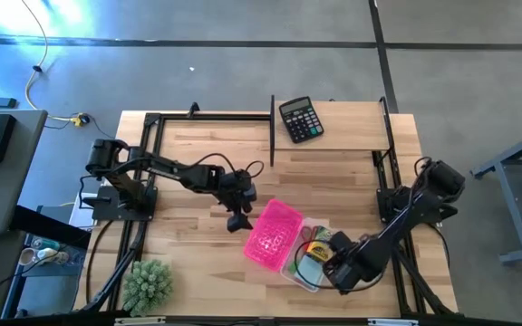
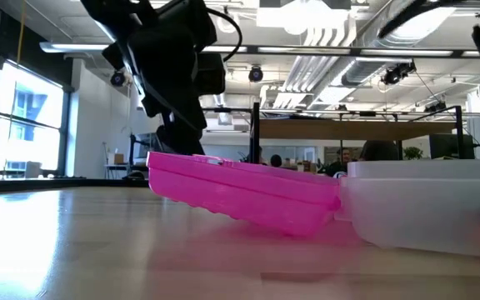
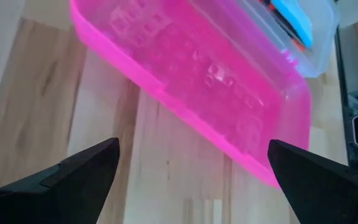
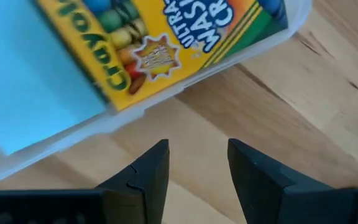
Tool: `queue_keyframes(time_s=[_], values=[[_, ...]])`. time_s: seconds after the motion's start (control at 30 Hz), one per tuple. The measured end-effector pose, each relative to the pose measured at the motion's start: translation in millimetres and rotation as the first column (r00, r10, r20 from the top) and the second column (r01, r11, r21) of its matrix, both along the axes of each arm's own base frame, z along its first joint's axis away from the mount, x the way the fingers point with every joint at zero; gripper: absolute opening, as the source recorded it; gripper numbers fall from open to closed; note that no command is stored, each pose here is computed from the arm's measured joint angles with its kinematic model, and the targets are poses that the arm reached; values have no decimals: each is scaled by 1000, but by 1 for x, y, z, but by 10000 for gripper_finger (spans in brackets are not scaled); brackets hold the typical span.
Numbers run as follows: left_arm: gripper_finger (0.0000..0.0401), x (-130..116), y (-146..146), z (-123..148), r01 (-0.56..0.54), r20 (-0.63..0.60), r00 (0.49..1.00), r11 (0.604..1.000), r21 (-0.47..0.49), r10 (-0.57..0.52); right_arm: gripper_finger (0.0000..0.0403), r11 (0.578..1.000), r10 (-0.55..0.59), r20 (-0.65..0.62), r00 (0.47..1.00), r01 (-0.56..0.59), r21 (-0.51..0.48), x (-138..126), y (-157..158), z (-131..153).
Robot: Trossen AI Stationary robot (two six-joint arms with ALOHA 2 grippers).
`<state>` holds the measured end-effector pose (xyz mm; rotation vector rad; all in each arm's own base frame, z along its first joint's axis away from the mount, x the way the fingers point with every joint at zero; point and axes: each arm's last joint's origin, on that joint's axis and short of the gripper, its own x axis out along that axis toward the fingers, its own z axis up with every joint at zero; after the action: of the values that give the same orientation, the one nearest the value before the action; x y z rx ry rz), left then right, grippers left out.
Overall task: Pack school essentials
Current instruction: Close the pink supply box
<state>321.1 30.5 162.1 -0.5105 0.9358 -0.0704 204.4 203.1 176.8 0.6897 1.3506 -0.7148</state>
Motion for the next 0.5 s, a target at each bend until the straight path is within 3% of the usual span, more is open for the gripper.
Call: queue_keyframes(time_s=[0.27,0.5], values=[[400,1,-10,0,31,5,999,1000,1,-31,153,996,-63,-64,996,58,-69,12,-3,-27],[400,2,-18,0,56,5,998,998,1,-56,153,992,-89,-70,994,83,-96,27,-21,-30]])
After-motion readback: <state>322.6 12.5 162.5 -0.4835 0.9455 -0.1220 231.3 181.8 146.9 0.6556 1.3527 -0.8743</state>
